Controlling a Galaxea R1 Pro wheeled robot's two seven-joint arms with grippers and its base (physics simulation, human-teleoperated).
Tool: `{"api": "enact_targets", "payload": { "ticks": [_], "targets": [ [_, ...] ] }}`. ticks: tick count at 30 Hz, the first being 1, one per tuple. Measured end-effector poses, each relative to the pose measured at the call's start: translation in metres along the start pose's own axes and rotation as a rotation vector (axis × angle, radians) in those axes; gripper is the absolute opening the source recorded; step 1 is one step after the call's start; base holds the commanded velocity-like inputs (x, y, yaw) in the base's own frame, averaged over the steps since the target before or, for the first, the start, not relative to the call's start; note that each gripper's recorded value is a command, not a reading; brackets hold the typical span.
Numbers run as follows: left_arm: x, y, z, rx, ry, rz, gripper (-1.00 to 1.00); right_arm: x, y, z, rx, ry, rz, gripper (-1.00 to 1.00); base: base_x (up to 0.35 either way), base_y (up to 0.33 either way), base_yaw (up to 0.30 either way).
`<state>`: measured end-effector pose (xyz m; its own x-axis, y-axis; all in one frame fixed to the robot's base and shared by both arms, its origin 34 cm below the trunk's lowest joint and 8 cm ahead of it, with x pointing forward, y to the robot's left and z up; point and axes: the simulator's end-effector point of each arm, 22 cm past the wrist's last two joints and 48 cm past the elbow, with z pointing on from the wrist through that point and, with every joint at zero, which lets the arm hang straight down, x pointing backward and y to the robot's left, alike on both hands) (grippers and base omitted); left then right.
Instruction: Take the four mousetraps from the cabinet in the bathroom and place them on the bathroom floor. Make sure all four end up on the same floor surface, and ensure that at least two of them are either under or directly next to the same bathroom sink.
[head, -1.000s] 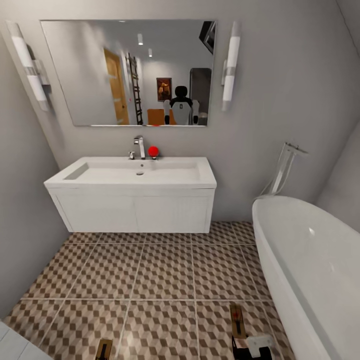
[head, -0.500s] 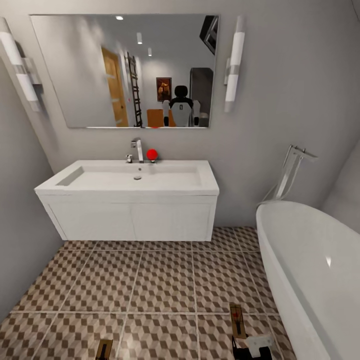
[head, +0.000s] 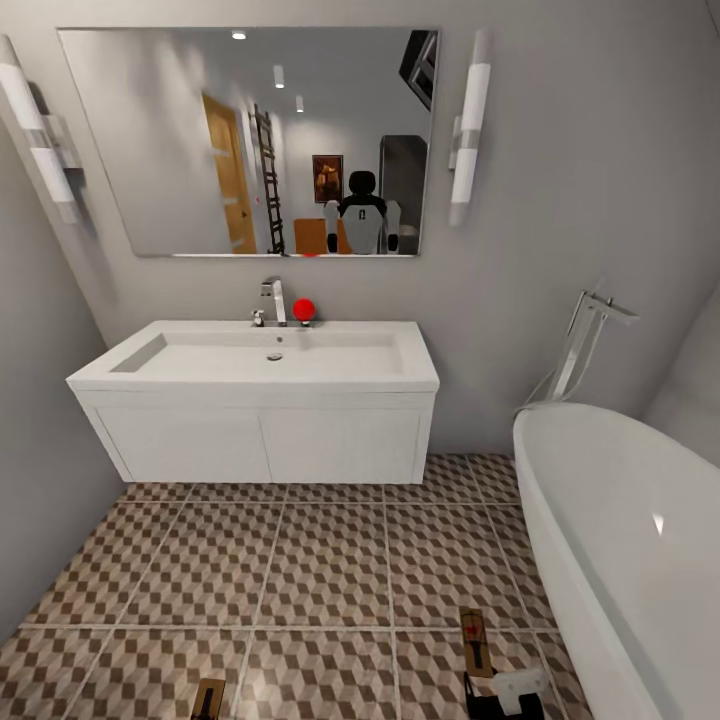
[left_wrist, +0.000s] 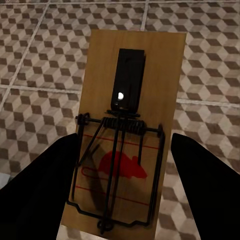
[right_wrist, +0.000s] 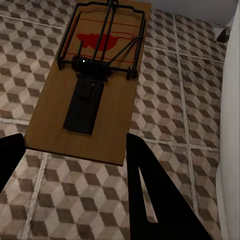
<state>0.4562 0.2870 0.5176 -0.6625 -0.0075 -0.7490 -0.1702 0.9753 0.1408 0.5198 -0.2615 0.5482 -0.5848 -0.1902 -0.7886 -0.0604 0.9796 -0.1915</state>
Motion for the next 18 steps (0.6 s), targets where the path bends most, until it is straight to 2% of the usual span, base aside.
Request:
{"api": "enact_targets", "payload": {
  "ticks": [18],
  "targets": [
    [0.0, -0.0006, -0.0001, 0.001, 0.0, 0.0, -1.0, 0.0004, -0.002, 0.0001, 0.002, 0.0, -0.003, -1.0, 0.0, 0.0, 0.0]
  ]
}}
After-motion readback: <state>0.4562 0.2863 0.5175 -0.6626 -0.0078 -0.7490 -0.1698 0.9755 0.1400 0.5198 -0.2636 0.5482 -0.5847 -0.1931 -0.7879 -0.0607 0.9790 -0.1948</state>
